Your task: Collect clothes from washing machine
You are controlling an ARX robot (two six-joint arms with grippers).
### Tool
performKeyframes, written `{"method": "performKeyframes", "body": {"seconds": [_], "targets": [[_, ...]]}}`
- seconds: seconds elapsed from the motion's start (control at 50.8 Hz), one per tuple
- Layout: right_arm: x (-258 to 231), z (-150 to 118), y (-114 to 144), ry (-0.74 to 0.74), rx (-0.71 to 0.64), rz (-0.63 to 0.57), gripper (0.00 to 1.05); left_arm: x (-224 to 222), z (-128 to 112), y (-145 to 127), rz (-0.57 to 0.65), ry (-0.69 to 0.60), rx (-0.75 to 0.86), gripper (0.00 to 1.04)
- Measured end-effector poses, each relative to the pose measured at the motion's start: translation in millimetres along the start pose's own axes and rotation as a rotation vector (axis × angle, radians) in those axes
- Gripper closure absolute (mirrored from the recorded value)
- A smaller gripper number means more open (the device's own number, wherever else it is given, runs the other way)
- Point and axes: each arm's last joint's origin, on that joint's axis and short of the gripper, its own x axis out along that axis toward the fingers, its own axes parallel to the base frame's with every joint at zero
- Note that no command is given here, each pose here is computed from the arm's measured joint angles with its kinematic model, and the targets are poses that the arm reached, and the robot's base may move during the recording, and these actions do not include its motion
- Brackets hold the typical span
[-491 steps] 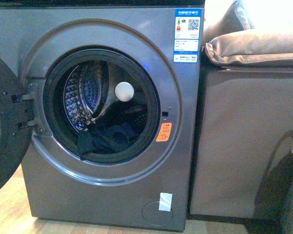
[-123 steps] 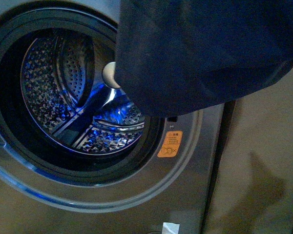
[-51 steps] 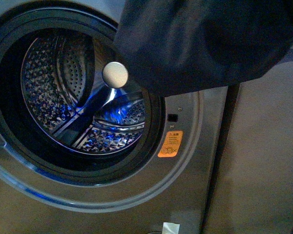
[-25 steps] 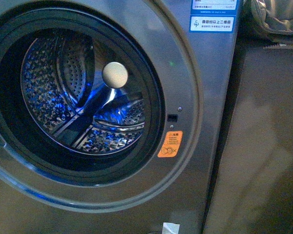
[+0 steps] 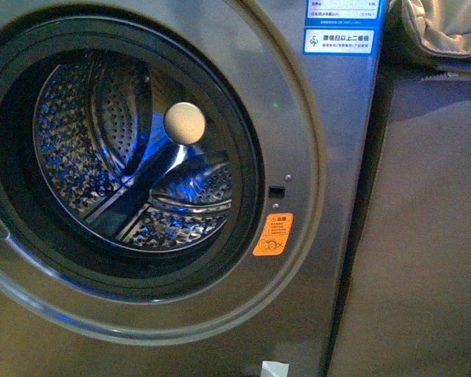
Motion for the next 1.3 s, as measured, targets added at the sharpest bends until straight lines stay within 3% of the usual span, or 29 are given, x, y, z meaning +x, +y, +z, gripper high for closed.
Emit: {"method": "performKeyframes", "body": {"seconds": [0.256, 0.394, 0.552, 0.788, 1.025, 1.123, 1.202, 1.3], "targets": [[-15.3, -123.5, -14.2, 0.462, 0.306, -0.041, 0.97, -0.5, 0.6, 0.0, 0.001, -0.001, 0.000, 0.07], [-20.5, -156.1, -0.8, 0.638, 0.486, -0.017, 0.67, -0.5, 0.7, 0.0, 0.001, -0.002, 0.000, 0.07], [-23.8, -150.7, 12.0, 0.670, 0.572, 0.030, 0.44, -0.5, 0.7, 0.0, 0.001, -0.002, 0.000, 0.07], [-21.1, -109.4, 54.3, 0.560, 0.476, 0.158, 0.06, -0.5, 0.7, 0.0, 0.001, -0.002, 0.000, 0.07], [-27.1, -46.5, 130.0, 0.235, 0.240, 0.339, 0.07, -0.5, 0.8, 0.0, 0.001, -0.002, 0.000, 0.07], [-44.2, -22.0, 187.9, 0.065, 0.168, 0.450, 0.07, -0.6, 1.2, 0.0, 0.001, -0.003, 0.001, 0.07], [-62.7, -20.5, 223.6, -0.020, 0.170, 0.519, 0.07, -0.6, 1.2, 0.0, 0.001, -0.003, 0.001, 0.07], [-94.7, -48.0, 248.7, -0.079, 0.208, 0.591, 0.07, -0.6, 1.2, 0.0, 0.001, -0.003, 0.001, 0.07]]}}
